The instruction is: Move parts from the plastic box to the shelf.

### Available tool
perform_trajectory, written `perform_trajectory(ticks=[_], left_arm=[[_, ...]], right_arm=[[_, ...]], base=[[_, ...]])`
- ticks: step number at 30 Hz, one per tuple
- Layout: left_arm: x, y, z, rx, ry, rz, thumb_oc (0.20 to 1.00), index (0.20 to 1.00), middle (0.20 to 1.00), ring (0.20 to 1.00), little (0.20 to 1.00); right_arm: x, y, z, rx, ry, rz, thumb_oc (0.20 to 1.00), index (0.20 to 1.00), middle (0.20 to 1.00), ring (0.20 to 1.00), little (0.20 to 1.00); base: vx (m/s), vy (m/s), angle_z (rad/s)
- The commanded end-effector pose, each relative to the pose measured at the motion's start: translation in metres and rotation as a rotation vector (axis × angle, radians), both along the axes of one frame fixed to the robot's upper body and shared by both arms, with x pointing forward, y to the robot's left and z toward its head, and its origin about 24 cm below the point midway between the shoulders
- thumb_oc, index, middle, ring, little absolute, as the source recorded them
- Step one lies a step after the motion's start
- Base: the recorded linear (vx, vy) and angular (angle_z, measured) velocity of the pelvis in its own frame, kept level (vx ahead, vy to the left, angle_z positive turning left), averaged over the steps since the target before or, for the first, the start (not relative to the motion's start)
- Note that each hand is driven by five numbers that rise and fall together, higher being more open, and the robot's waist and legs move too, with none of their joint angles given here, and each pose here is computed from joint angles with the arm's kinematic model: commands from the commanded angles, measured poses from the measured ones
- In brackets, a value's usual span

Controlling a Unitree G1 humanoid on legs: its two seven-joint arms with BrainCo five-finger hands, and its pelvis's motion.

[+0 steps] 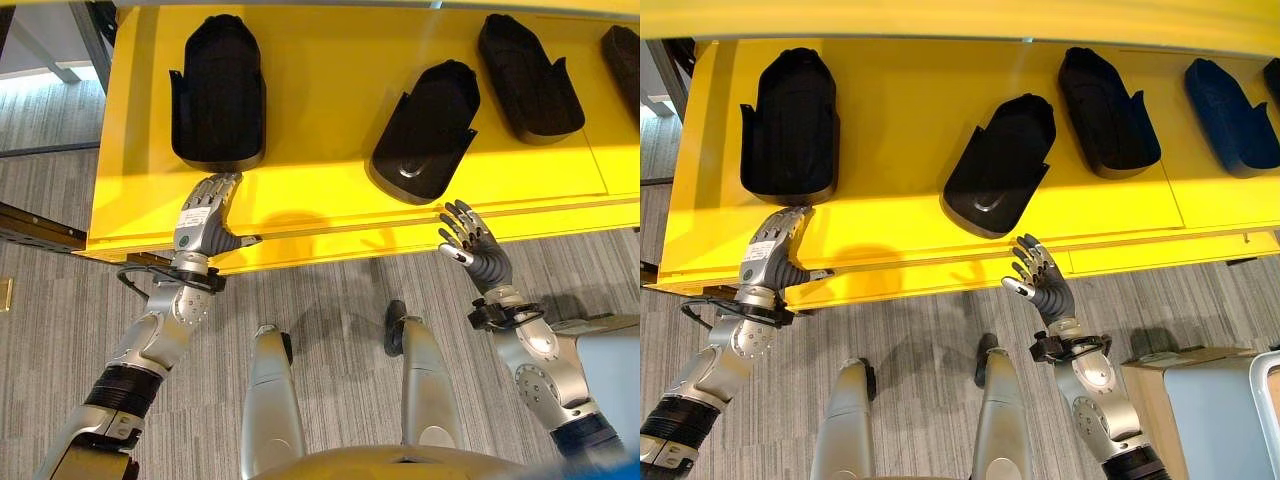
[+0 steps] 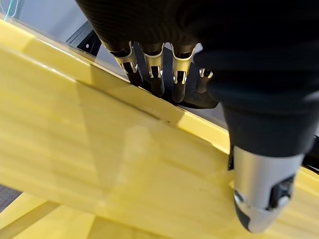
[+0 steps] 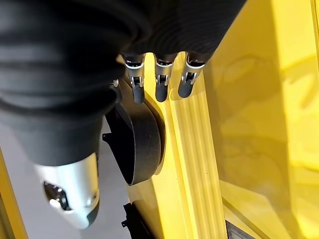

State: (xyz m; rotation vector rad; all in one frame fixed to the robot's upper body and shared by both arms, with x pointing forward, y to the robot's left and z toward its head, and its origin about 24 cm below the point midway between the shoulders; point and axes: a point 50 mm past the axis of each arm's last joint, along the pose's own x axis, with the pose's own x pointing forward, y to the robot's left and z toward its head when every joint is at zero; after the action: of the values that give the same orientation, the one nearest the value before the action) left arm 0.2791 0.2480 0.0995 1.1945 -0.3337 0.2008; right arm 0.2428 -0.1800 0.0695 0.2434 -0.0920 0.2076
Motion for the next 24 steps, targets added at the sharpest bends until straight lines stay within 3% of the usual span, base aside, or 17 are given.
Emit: perform_trajectory(ticks=[1,15,24], left_arm=[[0.015,-0.004,0.004,0.024,-0.009,0.006,1.000,1.000,1.000,1.000,1.000],[-0.032,-0.039,-0.009,-0.247,0.194,-0.335,1.000,1.000,1.000,1.000,1.000],[-0.050,-0.054,0.003,-0.384,0.209,-0.488,1.000,1.000,1.000,1.000,1.000]], right_arm=[[0.000,-0.002,0.026,0.025,-0.122,0.000,1.000,1.000,1.000,1.000,1.000],[-0.007,-0.003,0.028,0.025,-0.145,0.010,1.000,1.000,1.000,1.000,1.000],[-0.008,0.000,0.034,0.036,-0.177,0.032,1.000,1.000,1.000,1.000,1.000]], base=[[0.00,0.000,0.00],[-0.01,-0.002,0.02],[0.00,-0.004,0.01]])
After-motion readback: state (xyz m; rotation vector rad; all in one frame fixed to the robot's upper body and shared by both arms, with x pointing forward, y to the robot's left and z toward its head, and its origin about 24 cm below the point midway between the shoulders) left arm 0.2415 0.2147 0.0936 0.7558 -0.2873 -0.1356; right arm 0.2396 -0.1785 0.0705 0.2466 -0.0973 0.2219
